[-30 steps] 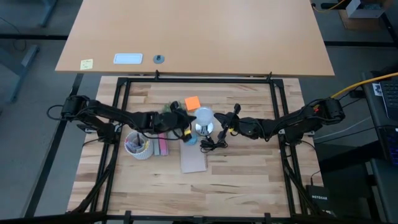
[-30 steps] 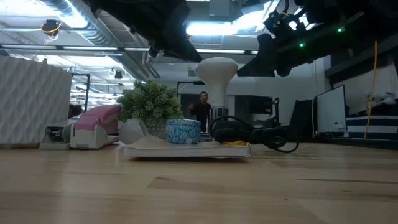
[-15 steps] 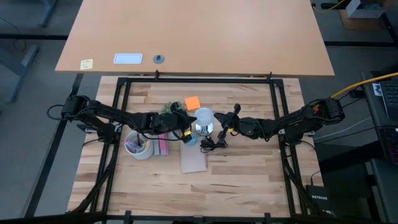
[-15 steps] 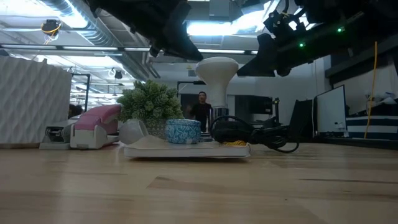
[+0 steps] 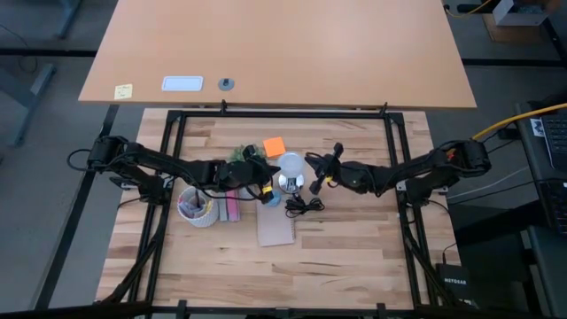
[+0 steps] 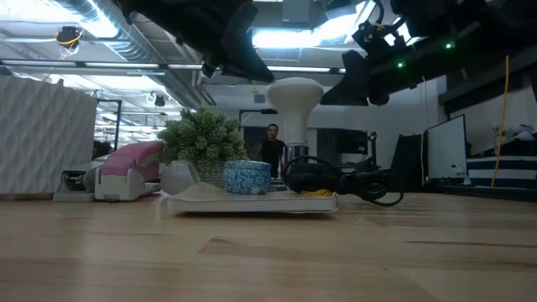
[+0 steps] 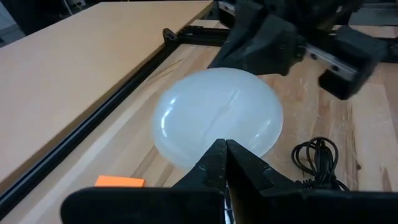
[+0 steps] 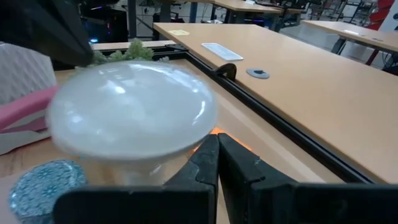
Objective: Screw lightbulb
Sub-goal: Remove the lightbulb from the silver lamp socket
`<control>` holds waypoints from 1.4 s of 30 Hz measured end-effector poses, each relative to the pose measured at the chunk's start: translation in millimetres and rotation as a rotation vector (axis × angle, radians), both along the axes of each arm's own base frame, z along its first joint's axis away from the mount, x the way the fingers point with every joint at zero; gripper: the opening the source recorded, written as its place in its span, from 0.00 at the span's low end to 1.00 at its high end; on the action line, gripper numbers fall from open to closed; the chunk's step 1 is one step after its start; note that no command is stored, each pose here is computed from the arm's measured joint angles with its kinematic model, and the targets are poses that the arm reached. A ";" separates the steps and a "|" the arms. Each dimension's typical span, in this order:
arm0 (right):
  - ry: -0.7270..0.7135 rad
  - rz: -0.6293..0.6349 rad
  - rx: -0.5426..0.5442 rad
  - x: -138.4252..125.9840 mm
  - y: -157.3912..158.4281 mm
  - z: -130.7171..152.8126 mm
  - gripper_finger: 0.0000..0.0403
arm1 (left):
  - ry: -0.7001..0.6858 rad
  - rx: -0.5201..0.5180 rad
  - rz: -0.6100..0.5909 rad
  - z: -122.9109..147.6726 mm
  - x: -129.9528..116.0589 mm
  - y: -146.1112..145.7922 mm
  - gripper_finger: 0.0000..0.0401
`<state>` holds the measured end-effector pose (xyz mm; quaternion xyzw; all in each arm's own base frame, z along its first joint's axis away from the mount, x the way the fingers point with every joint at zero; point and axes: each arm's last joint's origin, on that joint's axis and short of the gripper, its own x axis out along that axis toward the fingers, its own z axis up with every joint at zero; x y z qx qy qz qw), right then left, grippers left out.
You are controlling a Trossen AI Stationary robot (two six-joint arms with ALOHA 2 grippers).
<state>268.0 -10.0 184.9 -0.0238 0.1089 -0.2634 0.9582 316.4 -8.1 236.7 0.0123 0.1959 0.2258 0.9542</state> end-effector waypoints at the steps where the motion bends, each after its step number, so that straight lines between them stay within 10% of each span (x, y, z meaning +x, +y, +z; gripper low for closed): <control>1: 0.000 -0.002 0.001 0.0 -2.2 0.0 0.03 | -0.001 0.000 0.000 0.1 0.0 0.0 0.00; 20: -0.050 -0.029 -0.064 -8.9 -11.0 22.0 0.03 | -0.123 0.143 0.002 17.8 5.3 2.0 0.00; 28: -0.187 0.278 -0.022 -21.4 23.7 51.4 0.03 | -0.110 0.230 0.015 21.7 5.8 13.8 0.00; 42: -0.022 0.307 0.134 -11.3 51.2 12.1 0.03 | -0.063 0.095 0.155 10.5 0.4 53.5 0.00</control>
